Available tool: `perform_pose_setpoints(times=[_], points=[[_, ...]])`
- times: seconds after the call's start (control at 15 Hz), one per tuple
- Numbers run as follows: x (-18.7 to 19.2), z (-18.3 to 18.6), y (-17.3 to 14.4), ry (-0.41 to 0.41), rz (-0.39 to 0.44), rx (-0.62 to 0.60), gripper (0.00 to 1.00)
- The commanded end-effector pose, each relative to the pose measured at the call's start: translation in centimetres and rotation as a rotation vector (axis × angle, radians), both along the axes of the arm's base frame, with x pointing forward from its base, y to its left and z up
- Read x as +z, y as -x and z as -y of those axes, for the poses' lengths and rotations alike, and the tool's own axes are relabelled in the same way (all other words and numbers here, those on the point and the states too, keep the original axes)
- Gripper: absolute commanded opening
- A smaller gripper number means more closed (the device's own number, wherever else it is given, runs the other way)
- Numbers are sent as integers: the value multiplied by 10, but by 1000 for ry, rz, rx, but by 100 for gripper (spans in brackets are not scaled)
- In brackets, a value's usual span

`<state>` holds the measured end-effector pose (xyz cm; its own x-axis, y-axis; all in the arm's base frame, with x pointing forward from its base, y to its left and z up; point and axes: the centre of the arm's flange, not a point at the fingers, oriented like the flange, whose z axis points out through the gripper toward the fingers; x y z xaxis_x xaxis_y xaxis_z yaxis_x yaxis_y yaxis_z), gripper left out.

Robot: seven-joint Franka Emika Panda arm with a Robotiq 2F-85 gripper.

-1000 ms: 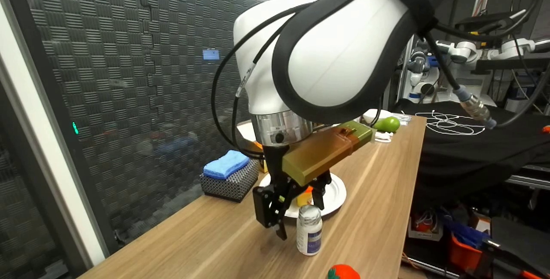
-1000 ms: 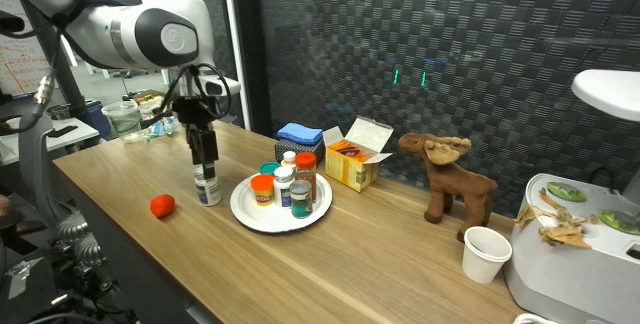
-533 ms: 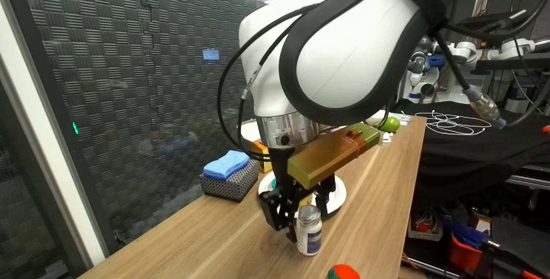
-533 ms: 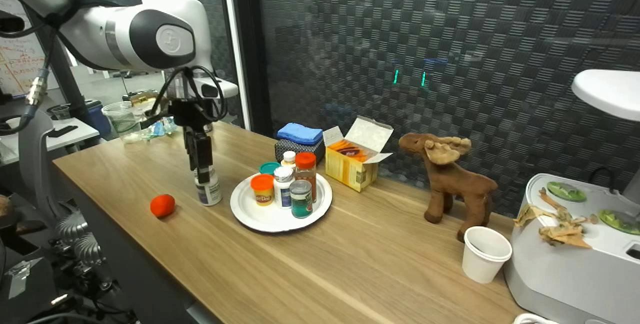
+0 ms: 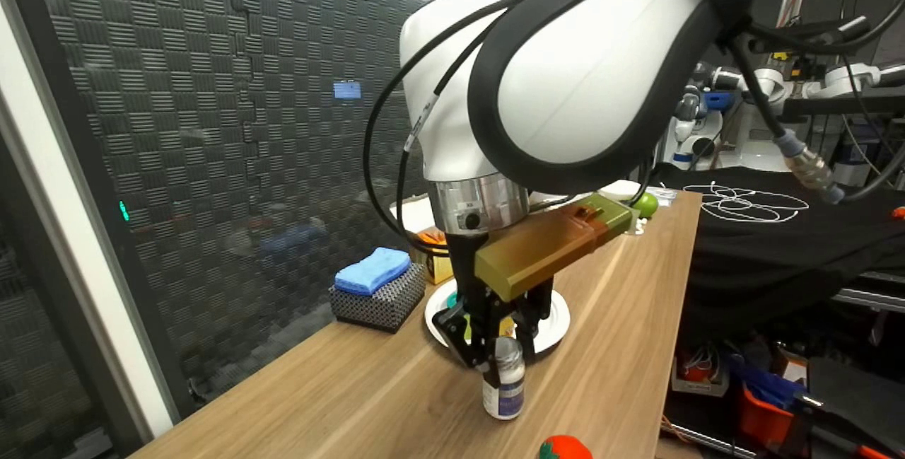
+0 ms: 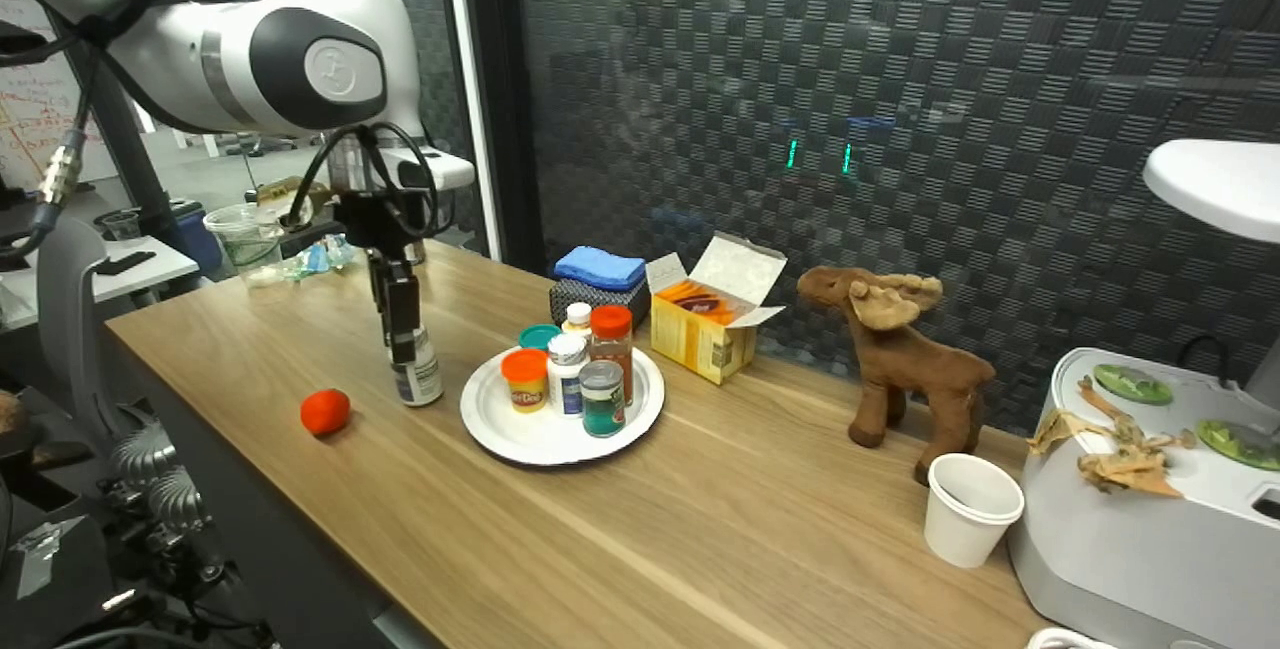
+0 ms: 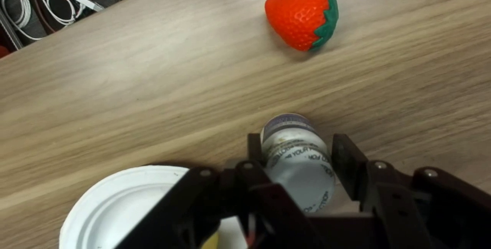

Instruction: Put the bottles on the red object on the plate

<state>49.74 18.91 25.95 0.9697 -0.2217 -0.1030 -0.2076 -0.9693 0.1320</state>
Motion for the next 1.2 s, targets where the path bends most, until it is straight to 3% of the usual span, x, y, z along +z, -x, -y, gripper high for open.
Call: perform_pose_setpoints(times=[0.0,0.53,1.13], points=[[13,4,6,-5,24,-24,24],[41,47,37,27,79,-268,24],[30,120,0,11,118,-479,24]])
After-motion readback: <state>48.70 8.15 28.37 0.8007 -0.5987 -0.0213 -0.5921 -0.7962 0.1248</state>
